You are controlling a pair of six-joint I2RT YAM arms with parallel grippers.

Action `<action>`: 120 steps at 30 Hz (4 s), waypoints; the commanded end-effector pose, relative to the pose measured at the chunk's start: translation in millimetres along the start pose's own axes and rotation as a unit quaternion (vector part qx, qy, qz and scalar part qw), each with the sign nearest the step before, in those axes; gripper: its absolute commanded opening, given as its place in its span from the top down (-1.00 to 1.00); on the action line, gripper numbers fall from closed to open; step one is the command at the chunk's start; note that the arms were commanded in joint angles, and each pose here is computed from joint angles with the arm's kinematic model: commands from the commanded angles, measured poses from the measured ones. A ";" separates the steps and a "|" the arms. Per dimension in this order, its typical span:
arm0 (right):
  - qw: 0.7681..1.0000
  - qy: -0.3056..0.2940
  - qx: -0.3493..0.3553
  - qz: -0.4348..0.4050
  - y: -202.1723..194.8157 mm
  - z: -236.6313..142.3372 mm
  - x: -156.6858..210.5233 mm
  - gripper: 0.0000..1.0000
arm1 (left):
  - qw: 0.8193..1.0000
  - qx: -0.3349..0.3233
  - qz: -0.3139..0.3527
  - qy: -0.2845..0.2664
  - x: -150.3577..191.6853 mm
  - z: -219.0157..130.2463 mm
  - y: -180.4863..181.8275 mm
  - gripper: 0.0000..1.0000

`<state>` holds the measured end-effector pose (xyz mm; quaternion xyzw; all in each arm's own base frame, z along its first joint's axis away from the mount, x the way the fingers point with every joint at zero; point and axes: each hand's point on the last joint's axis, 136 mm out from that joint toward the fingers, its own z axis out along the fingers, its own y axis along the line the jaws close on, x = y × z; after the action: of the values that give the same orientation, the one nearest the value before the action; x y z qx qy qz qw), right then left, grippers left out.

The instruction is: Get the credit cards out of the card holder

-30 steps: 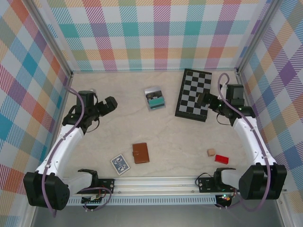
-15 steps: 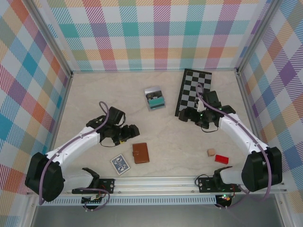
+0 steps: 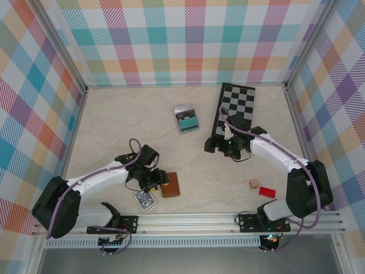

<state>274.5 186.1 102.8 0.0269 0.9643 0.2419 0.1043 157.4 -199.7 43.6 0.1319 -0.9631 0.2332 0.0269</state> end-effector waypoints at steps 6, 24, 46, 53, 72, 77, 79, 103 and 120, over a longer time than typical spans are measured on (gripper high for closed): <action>1.000 -0.007 -0.003 -0.004 13.9 0.6 -8.4 -0.98 | 0.999 0.016 0.026 0.022 2.1 26.1 -36.7 0.06; 0.999 0.049 0.002 -0.011 15.4 17.8 28.7 -0.82 | 0.996 0.072 0.048 -0.009 -25.3 35.8 -109.2 0.12; 0.943 0.111 0.269 -0.161 38.3 75.4 76.1 -0.62 | 0.990 0.011 -0.111 -0.082 -53.4 -12.0 10.6 -0.15; 0.929 0.140 0.295 -0.173 37.7 91.8 80.0 -0.63 | 0.989 0.007 -0.120 -0.088 -51.6 -16.2 19.6 -0.27; 0.981 0.138 0.095 -0.098 65.8 89.6 74.3 -0.02 | 0.991 0.063 -0.103 -0.062 -50.1 -11.0 -3.5 -0.43; 0.990 0.129 -0.005 -0.049 72.1 80.6 62.9 0.11 | 0.990 0.078 -0.098 -0.059 -50.2 -10.5 -10.3 -0.44; 0.991 0.122 -0.039 -0.029 70.9 75.6 56.9 0.16 | 0.991 0.079 -0.096 -0.057 -49.8 -9.7 -10.9 -0.44; 0.994 0.030 0.069 0.083 -58.2 9.2 49.6 -0.09 | 0.996 0.071 -0.042 -0.041 -48.6 9.8 -53.0 -0.44; 0.991 0.108 0.050 0.056 -31.4 52.7 42.4 -0.03 | 0.995 0.087 -0.013 -0.035 -44.5 22.3 -88.8 -0.47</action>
<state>241.8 171.2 31.1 0.0853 0.9785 0.1874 -0.0091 216.1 -260.2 48.9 0.1566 -0.9454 0.2858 -0.0055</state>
